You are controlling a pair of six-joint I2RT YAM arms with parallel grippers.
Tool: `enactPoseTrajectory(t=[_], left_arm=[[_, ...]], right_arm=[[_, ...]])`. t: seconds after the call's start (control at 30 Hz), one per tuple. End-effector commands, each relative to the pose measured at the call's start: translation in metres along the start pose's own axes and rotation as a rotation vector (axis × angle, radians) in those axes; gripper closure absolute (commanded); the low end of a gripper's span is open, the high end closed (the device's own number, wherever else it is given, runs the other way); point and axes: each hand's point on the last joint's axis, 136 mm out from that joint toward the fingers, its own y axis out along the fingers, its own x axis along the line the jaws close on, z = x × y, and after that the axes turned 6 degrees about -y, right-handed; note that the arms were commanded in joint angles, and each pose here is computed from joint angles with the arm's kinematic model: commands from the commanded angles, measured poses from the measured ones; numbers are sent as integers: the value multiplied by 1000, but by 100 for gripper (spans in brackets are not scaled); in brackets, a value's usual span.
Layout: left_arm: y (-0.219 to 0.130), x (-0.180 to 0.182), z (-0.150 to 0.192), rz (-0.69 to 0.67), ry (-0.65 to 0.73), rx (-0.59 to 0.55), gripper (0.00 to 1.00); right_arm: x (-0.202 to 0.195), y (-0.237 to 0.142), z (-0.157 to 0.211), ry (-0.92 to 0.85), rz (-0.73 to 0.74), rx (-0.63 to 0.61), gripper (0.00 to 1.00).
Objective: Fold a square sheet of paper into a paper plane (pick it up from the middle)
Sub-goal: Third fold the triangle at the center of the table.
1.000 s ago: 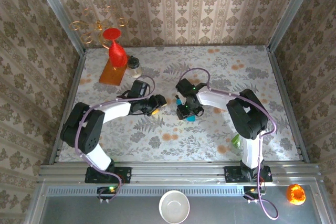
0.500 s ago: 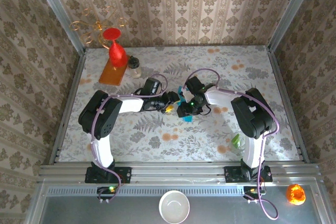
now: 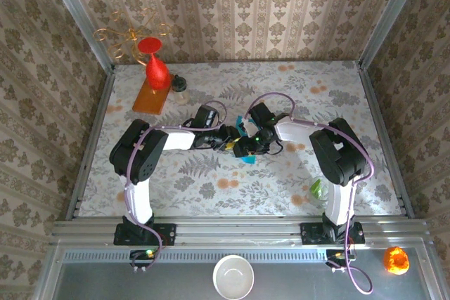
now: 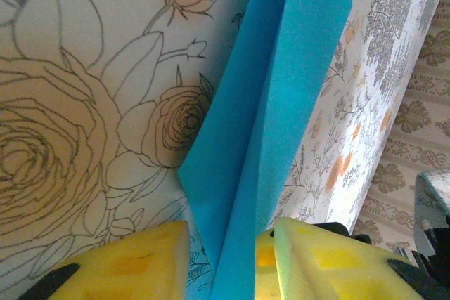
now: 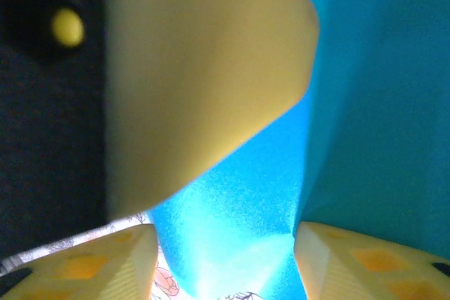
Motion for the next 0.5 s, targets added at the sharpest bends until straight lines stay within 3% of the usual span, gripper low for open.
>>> enactPoseTrajectory(t=[0.0,0.23,0.47], left_arm=[[6,12,7,-28,-16,27,65],[4,18,6,-34,-19,24,69],[3,17,6,-30,-7,29,81]], right_arm=[[-10,8,23,45,-2,53,37],[-5,-2,15,76,-81,-9,34],[-6,-10,7,121,-118,-51,42]])
